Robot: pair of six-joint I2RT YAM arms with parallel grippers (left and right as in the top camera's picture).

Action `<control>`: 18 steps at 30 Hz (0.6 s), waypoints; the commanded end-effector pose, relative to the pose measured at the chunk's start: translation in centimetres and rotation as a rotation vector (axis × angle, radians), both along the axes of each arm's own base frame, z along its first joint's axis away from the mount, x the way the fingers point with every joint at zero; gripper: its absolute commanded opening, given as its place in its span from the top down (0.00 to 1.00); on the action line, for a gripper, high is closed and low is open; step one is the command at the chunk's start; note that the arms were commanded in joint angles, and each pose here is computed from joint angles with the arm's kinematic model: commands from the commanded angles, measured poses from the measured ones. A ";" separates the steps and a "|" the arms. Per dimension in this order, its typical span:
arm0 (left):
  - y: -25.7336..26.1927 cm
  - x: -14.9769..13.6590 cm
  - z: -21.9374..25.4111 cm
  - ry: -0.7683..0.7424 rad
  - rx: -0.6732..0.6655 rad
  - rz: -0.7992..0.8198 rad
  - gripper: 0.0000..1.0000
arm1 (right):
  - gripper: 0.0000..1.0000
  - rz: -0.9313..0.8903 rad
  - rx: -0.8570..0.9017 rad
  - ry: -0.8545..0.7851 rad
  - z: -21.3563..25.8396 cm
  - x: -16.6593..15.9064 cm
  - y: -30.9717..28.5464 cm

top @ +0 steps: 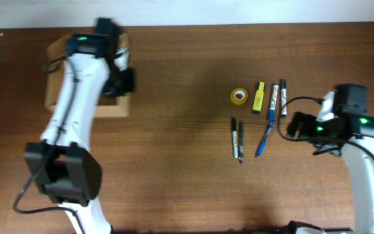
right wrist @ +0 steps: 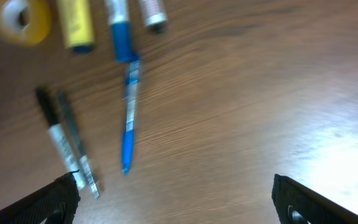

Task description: Pack container

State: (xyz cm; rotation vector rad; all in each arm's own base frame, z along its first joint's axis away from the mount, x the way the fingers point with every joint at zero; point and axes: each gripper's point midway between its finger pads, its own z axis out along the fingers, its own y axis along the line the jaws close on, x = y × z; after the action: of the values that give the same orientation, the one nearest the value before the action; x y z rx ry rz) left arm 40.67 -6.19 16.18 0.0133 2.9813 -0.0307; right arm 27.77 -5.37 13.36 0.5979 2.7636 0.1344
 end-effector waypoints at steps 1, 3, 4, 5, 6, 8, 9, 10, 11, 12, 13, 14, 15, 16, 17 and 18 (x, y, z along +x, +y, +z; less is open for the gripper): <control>-6.2 0.1 2.3 -0.066 -0.054 0.019 0.98 | 0.01 -0.127 -0.017 -0.022 0.8 -0.3 -3.4; -8.9 -0.2 2.8 -0.090 -0.078 0.038 0.98 | 0.01 -0.171 -0.006 -0.025 0.8 -0.6 -4.5; -10.4 -0.4 2.9 -0.101 -0.094 0.056 0.99 | 0.01 -0.203 0.014 -0.031 0.9 -0.8 -4.9; -12.0 -0.6 3.0 -0.111 -0.113 0.068 0.98 | 0.01 -0.227 0.023 -0.035 0.9 -0.8 -5.2; -13.9 -0.8 3.1 -0.133 -0.129 0.086 0.98 | 0.01 -0.257 0.027 -0.039 0.9 -0.9 -5.6; -15.6 -1.0 3.3 -0.171 -0.115 0.115 0.99 | 0.01 -0.271 0.026 -0.044 1.0 -1.0 -6.1; -16.2 -1.2 3.4 -0.191 -0.102 0.131 0.98 | 0.01 -0.271 0.025 -0.045 1.0 -1.0 -6.1; -16.7 -1.3 3.3 -0.203 -0.092 0.140 0.98 | 0.01 -0.271 0.025 -0.045 1.0 -1.0 -6.1; -17.3 -1.5 3.1 -0.210 -0.087 0.148 0.98 | 0.01 -0.270 0.025 -0.045 1.0 -0.9 -6.0; -18.0 -1.6 2.8 -0.209 -0.092 0.151 0.98 | 0.01 -0.270 0.026 -0.045 1.0 -0.9 -6.1; -18.7 -1.7 2.2 -0.201 -0.094 0.150 0.98 | 0.01 -0.270 0.026 -0.045 1.0 -0.9 -6.1; -19.3 -1.7 1.5 -0.194 -0.089 0.140 0.98 | 0.01 -0.270 0.026 -0.045 1.0 -0.9 -6.1; -19.8 -1.8 0.6 -0.184 -0.079 0.131 0.99 | 0.01 -0.270 0.027 -0.044 1.0 -1.0 -6.0; -20.0 -1.8 -0.2 -0.170 -0.068 0.127 0.98 | 0.01 -0.268 0.031 -0.045 1.0 -0.9 -6.0; -20.2 -1.8 -1.3 -0.151 -0.053 0.123 0.99 | 0.01 -0.265 0.040 -0.047 1.0 -0.9 -5.8; -20.2 -1.7 -2.4 -0.134 -0.037 0.123 0.98 | 0.01 -0.262 0.048 -0.049 1.0 -0.9 -5.7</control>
State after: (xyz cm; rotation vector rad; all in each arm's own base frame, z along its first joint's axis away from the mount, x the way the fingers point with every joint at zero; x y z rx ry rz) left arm 38.04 -26.56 17.64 -0.0851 2.8033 -0.1806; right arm 26.28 -11.16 13.50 0.9503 2.6427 0.1152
